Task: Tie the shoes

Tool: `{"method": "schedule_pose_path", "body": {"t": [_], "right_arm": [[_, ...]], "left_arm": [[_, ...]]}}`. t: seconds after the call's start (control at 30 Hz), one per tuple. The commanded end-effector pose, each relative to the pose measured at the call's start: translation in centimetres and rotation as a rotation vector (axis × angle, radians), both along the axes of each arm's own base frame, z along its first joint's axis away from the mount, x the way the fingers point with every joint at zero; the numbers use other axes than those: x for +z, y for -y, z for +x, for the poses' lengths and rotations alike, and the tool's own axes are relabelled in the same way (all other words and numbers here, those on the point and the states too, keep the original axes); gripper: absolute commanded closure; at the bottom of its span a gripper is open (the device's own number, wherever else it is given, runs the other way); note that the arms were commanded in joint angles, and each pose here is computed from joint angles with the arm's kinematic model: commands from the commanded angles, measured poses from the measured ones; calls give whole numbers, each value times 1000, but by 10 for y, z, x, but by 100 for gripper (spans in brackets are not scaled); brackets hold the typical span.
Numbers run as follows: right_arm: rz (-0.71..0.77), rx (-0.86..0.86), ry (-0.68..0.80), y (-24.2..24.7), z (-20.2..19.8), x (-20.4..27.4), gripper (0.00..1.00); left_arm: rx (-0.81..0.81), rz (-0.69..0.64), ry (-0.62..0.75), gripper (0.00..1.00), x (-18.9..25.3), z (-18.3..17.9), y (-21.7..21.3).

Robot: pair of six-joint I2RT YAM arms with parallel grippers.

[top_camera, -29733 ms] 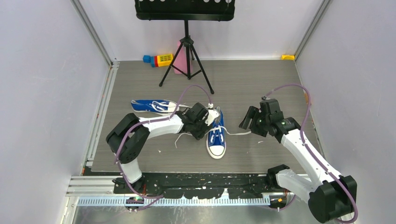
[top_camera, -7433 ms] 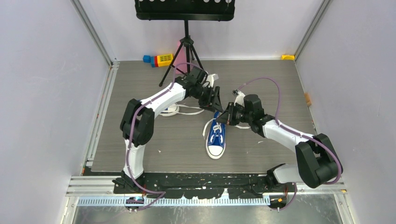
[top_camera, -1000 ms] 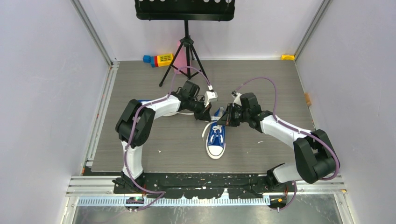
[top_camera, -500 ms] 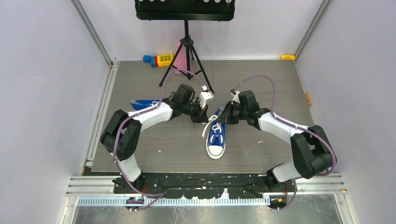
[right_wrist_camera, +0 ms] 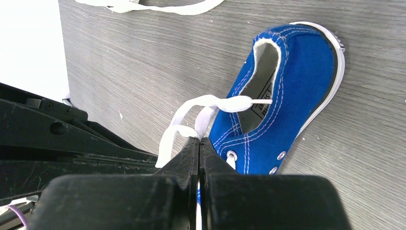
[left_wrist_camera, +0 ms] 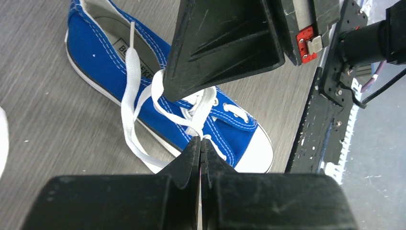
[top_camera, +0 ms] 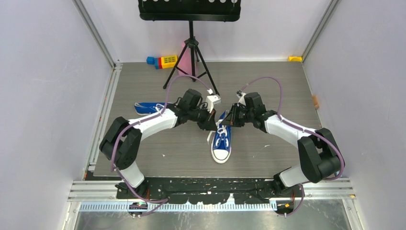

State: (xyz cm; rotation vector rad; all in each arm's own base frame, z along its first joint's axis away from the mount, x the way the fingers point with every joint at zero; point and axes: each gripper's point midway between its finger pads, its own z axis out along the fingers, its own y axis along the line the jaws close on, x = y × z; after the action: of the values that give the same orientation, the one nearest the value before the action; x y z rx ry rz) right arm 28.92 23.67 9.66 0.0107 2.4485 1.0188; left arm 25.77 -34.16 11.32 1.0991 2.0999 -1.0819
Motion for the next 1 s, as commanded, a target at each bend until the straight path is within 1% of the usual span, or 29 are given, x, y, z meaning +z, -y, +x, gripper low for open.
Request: {"method": "schedule_pose_path", "body": {"t": [0.0,0.27,0.43,0.63,0.87,0.97], "right_arm": [[29,-20,47,-5,16,19,100],[40,-23,44,-7,17,21,100],[38,-24,40,-6,17,20,100],[37,-25,40,-6,16,20,100],[33,-27,41,-5,15,22,100],[34,-29,38,-5,16,22,100]], "left_arm": [[21,-57,-30,100,21,-10,12],[34,-29,-62,100,12,-21,22],[85,-19,-73,100,4,-13,28],[181,9,-17,99,-2,6,29],[198,20,-28,99,-13,7,33],[210,-1,-16,99,-12,11,36]]}}
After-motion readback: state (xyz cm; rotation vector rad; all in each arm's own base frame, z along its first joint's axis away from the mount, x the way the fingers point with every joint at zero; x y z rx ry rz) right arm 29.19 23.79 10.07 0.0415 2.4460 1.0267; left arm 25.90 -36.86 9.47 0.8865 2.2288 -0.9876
